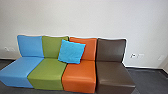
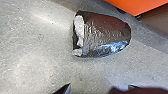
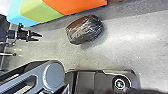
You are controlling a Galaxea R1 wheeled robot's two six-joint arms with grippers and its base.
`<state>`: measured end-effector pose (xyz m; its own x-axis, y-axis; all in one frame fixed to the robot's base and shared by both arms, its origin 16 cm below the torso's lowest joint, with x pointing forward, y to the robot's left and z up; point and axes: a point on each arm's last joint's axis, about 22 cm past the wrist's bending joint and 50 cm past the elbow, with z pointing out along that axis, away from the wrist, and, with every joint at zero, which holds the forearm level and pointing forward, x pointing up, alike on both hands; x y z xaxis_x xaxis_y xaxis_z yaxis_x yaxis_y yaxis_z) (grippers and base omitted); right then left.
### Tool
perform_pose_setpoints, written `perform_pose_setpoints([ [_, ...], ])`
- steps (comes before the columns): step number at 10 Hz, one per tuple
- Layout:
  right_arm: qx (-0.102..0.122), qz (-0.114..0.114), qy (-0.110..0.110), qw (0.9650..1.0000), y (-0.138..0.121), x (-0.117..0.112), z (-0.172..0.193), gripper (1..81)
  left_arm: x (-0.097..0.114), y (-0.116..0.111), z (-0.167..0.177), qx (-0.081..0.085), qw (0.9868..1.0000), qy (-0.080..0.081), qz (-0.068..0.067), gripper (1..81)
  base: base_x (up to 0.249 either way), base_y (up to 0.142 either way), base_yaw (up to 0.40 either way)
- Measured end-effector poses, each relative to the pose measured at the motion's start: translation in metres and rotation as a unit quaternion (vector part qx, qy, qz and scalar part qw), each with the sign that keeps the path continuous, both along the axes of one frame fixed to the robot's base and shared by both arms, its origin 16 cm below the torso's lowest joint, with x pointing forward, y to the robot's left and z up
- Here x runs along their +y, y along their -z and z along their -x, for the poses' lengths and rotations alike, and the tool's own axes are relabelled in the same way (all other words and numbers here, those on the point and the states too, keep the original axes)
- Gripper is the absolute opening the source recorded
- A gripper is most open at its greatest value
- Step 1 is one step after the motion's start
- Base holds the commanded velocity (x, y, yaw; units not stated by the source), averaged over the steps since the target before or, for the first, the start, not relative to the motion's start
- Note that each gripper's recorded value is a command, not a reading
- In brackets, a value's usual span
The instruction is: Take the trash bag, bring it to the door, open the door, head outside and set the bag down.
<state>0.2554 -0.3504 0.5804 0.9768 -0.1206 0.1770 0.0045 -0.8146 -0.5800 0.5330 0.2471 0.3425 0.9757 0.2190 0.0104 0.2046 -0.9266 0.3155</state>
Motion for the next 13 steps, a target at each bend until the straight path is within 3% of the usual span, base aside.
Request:
perform_pose_setpoints([
  [2,-0.013,-0.001,-0.001,0.9999,0.014,0.001,-0.008,81.1,-0.015,0.002,-0.014,-0.013,0.9998,0.008,0.015,81.1,0.000,0.000,0.000],
  [4,-0.026,-0.001,0.000,0.9997,0.029,0.001,-0.015,81.1,-0.034,-0.001,-0.022,-0.026,0.9986,0.018,0.043,81.1,0.000,0.000,0.000],
  [6,-0.039,-0.002,0.001,0.9992,0.044,0.001,-0.021,81.1,-0.037,0.000,-0.034,-0.046,0.9972,0.014,0.057,81.1,0.000,0.000,0.000],
  [9,-0.053,0.003,0.002,0.9986,0.066,-0.005,-0.026,81.1,-0.032,0.011,-0.056,-0.071,0.9958,0.007,0.058,81.1,0.000,0.000,0.000],
  [11,-0.043,0.003,0.002,0.9991,0.078,-0.008,-0.030,81.1,-0.029,0.031,-0.062,-0.065,0.9961,0.007,0.059,81.1,0.000,0.000,0.000],
  [13,-0.034,0.001,0.003,0.9994,0.097,-0.007,-0.039,81.1,-0.025,0.066,-0.059,-0.051,0.9970,0.005,0.058,81.1,0.000,0.000,0.000],
])
